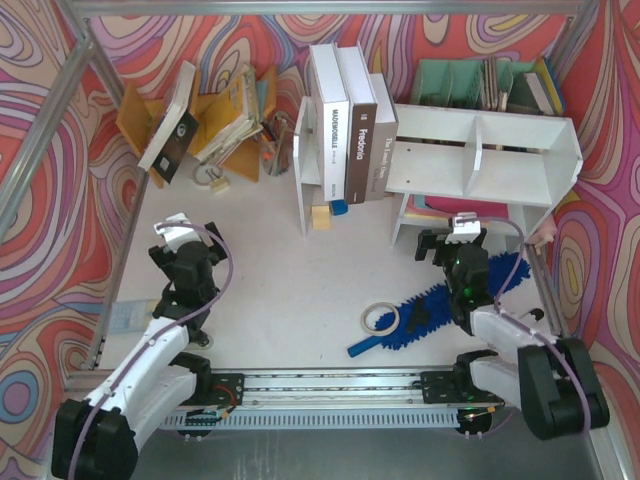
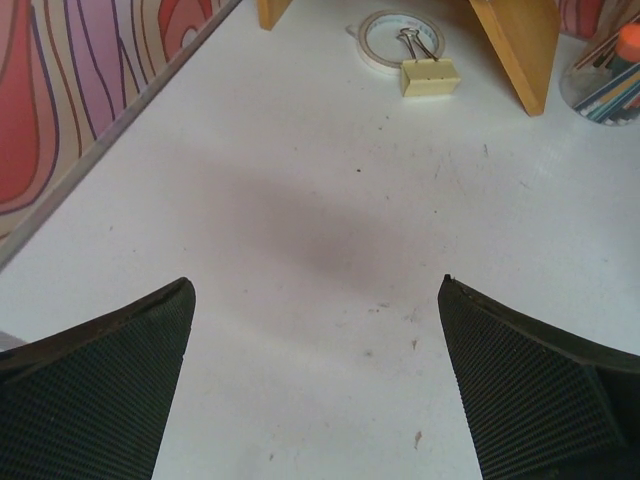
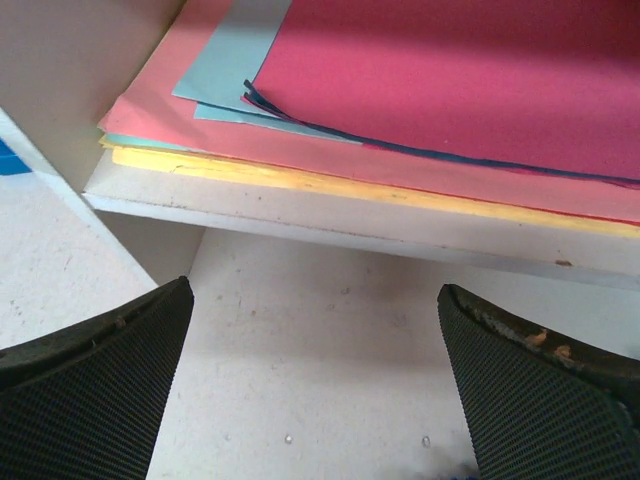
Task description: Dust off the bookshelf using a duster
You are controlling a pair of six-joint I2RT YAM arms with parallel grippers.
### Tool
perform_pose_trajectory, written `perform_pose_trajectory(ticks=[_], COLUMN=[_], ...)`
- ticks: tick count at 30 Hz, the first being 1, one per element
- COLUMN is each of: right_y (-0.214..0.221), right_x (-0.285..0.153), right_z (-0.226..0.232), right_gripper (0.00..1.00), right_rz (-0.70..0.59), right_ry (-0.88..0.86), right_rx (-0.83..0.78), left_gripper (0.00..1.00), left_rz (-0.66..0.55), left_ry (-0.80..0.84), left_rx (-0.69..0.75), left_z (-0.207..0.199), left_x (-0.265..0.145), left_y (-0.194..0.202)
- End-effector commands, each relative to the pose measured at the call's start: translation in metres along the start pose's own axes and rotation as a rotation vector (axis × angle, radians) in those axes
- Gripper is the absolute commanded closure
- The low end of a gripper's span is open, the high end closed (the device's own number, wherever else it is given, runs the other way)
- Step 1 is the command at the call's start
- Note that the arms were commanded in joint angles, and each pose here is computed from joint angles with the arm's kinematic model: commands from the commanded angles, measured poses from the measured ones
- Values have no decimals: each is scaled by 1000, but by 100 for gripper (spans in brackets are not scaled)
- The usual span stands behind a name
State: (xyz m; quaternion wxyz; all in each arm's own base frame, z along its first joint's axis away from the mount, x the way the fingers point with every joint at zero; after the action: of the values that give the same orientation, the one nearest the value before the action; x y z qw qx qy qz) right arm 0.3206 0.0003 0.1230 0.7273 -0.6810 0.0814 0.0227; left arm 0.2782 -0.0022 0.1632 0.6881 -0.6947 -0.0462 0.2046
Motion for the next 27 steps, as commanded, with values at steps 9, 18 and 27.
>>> perform_pose_trajectory(ticks=[9,18,27], right_y=[0,-54,-57], right_x=[-54,-91,-98], right_z=[11,54,72], right_gripper=[1,1,1], right_rz=[113,163,359], right_ry=[-64,-292,-296], right_rx=[137,349,566], left_gripper=[2,2,2], left_rz=[134,259,281], left_ry=[18,48,-86], left_rx=[-221,-326,-500], left_z=[5,4,30], left_x=[-36,-64,-85], left_y=[3,-15,-5])
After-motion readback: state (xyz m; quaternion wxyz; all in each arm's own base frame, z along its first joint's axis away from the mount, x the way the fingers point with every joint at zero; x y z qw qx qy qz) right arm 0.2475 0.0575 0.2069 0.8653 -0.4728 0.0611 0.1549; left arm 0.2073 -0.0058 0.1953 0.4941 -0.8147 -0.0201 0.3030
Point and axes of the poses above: each gripper's point midway between its finger pads, its own x axis out along the fingers, its own z axis along the line the jaws close on, y = z × x, the point moved 3 cm from there along -x, back along the fingers, and after that the axes turned 5 degrees about x, right-handed, at the moved point
